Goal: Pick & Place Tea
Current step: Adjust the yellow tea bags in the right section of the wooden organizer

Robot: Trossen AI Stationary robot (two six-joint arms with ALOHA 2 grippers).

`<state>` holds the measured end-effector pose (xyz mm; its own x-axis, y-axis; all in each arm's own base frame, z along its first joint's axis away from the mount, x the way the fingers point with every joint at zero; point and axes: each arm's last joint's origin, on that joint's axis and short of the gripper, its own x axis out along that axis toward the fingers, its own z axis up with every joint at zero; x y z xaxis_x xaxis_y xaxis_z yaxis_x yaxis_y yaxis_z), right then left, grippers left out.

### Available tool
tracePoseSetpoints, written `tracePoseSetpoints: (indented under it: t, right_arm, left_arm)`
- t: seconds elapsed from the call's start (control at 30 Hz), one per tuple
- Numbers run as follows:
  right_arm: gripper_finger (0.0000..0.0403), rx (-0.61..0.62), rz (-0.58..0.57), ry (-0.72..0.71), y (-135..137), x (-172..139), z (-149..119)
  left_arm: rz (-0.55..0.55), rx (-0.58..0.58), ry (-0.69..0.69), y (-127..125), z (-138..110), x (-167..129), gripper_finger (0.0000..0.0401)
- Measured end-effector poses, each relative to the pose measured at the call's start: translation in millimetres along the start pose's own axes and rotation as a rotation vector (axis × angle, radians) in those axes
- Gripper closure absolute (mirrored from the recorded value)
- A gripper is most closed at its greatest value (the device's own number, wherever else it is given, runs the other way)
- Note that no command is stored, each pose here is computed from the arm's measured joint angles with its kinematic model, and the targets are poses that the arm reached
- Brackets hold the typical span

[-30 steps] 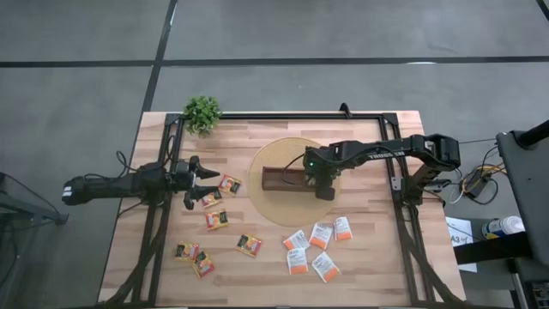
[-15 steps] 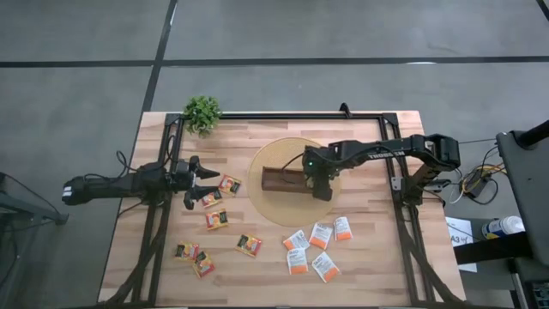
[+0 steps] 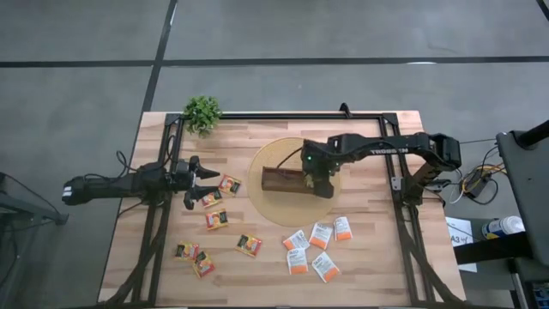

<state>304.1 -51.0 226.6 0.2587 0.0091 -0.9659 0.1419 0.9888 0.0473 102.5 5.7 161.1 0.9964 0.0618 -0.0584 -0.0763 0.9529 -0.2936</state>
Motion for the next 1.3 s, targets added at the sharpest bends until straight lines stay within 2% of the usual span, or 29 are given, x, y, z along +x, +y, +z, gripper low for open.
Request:
tracePoseSetpoints:
  t: [0.17,0.3,0.47,0.57,1.07,1.3]
  right_arm:
    - [0.0101,0.107,0.005,0.002,-0.6,-12.9,5.1]
    - [0.0108,0.277,-0.009,0.053,-3.1,-25.5,3.8]
    - [0.0116,0.549,-0.032,0.096,-11.1,-30.5,-0.5]
    - [0.0120,0.642,-0.040,0.100,-14.0,-29.3,-1.7]
    - [0.0137,0.694,-0.043,0.097,-14.2,-27.9,-2.0]
    - [0.0136,0.682,-0.053,0.126,-15.4,-12.1,0.2]
  left_arm:
    - [0.000,0.000,0.000,0.0,0.1,0.0,0.0144]
    - [0.000,0.000,0.000,0.0,0.0,0.0,0.0144]
    - [0.000,0.000,0.000,0.0,0.0,0.0,0.0144]
    - [0.000,0.000,0.000,0.0,0.1,0.0,0.0144]
    - [0.000,0.000,0.000,0.0,-0.1,0.0,0.0144]
    - [0.000,0.000,0.000,0.0,0.0,0.0,0.0144]
